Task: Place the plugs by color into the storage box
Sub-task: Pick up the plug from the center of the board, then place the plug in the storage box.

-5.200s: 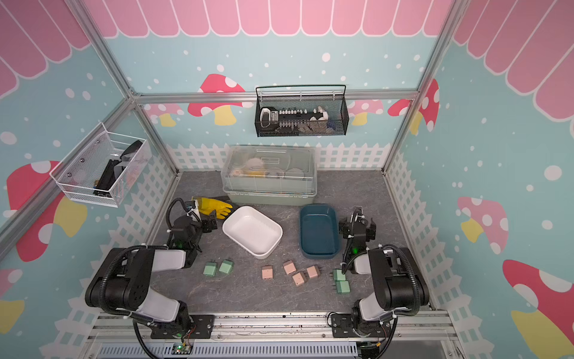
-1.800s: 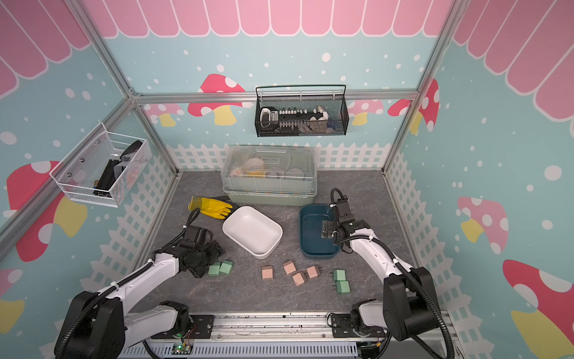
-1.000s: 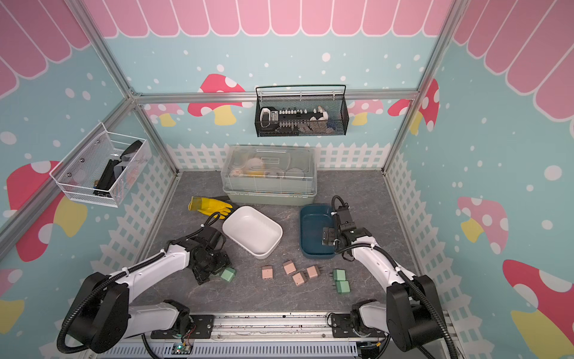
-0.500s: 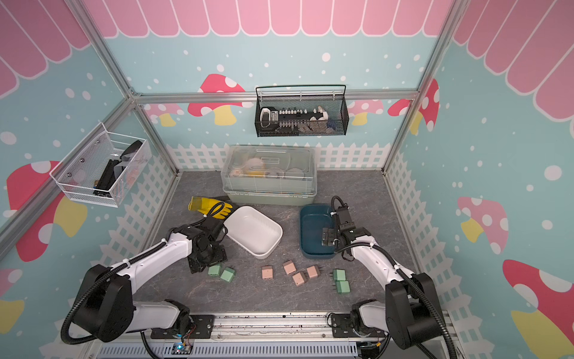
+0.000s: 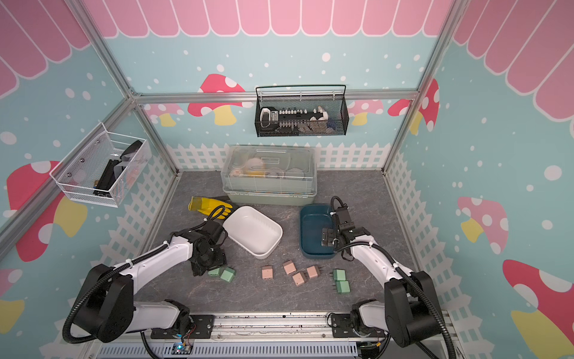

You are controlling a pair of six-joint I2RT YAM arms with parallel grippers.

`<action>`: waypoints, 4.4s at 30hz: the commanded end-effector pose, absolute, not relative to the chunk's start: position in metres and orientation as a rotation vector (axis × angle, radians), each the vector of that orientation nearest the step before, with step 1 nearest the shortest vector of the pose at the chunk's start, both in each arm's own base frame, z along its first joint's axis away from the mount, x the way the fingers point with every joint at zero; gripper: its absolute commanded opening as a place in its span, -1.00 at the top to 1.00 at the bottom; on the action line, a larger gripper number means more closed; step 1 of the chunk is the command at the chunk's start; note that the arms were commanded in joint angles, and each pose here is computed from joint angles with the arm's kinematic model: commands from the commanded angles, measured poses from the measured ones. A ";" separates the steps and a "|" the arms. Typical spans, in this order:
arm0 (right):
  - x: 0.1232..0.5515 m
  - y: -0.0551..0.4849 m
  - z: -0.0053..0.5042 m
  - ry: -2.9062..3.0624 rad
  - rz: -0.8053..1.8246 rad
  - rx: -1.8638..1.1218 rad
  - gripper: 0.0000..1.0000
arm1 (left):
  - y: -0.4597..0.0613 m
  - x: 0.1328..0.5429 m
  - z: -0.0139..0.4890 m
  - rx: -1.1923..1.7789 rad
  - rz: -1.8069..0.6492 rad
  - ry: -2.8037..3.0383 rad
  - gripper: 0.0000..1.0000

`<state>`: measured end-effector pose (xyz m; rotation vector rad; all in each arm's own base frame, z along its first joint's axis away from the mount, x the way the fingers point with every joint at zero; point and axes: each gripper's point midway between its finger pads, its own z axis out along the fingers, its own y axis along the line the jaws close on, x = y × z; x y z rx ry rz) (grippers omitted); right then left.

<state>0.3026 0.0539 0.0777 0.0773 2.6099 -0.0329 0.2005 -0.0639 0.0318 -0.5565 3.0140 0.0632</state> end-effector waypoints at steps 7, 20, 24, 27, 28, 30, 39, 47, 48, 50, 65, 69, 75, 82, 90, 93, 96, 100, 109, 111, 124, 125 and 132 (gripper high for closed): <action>0.303 0.057 0.077 2.614 -0.027 0.049 -0.98 | -0.065 0.197 0.018 -0.615 0.070 3.022 -0.24; 0.306 0.061 0.075 2.620 -0.008 0.048 -0.97 | -0.056 0.191 0.019 -0.806 0.049 2.946 -0.01; 0.306 0.061 0.075 2.620 -0.007 0.049 -0.97 | -0.054 0.193 0.022 -0.815 0.034 2.935 0.05; 0.307 0.061 0.076 2.615 -0.007 0.046 -0.97 | -0.049 0.194 0.027 -0.813 0.059 2.919 0.08; 0.308 0.061 0.076 2.615 -0.006 0.047 -0.97 | -0.048 0.194 0.029 -0.809 0.064 2.915 0.12; 0.308 0.062 0.075 2.617 -0.004 0.043 -0.97 | -0.046 0.195 0.033 -0.805 0.066 2.906 0.13; 0.311 0.064 0.073 2.623 0.003 0.037 -0.97 | -0.048 0.199 0.039 -0.794 0.041 2.892 0.17; 0.313 0.064 0.073 2.618 0.000 0.026 -0.97 | -0.047 0.219 0.065 -0.776 0.013 2.848 0.18; 0.314 0.065 0.073 2.618 0.003 0.024 -0.97 | -0.047 0.224 0.071 -0.768 0.008 2.837 0.18; 0.314 0.065 0.074 2.616 0.002 0.020 -0.97 | -0.047 0.234 0.082 -0.744 0.009 2.823 0.18; 0.319 0.065 0.075 2.611 -0.011 0.008 -0.97 | -0.118 0.349 0.132 -0.619 -0.210 2.738 0.21; 0.318 0.064 0.074 2.618 -0.021 0.009 -0.97 | -0.142 0.381 0.127 -0.547 -0.217 2.748 0.23; 0.313 0.058 0.080 2.607 -0.045 0.025 -0.97 | -0.170 0.413 0.106 -0.468 -0.232 2.795 0.24; 0.303 0.054 0.079 2.617 -0.052 0.055 -0.97 | -0.177 0.415 0.077 -0.478 -0.244 2.843 0.24; 0.296 0.051 0.076 2.632 -0.057 0.086 -0.97 | -0.178 0.407 0.053 -0.543 -0.276 2.866 0.25; 0.295 0.050 0.075 2.635 -0.063 0.092 -0.97 | -0.172 0.401 0.048 -0.569 -0.254 2.856 0.25; 0.296 0.050 0.075 2.631 -0.067 0.099 -0.97 | -0.166 0.396 0.048 -0.593 -0.240 2.834 0.24; 0.298 0.051 0.073 2.637 -0.059 0.104 -0.97 | -0.162 0.393 0.038 -0.621 -0.232 2.829 0.24; 0.297 0.051 0.073 2.644 -0.064 0.093 -0.97 | -0.153 0.398 0.023 -0.680 -0.233 2.820 0.10; 0.297 0.051 0.074 2.640 -0.068 0.091 -0.97 | -0.153 0.398 0.025 -0.665 -0.233 2.818 0.00; 0.310 0.057 0.078 2.618 -0.036 0.086 -0.97 | -0.165 0.394 0.100 -0.555 -0.387 2.732 -0.50; 0.311 0.058 0.079 2.616 -0.034 0.086 -0.98 | -0.164 0.392 0.106 -0.550 -0.388 2.727 -0.51; 0.309 0.058 0.080 2.605 -0.021 0.086 -0.97 | -0.142 0.345 0.141 -0.425 -0.329 2.719 -0.47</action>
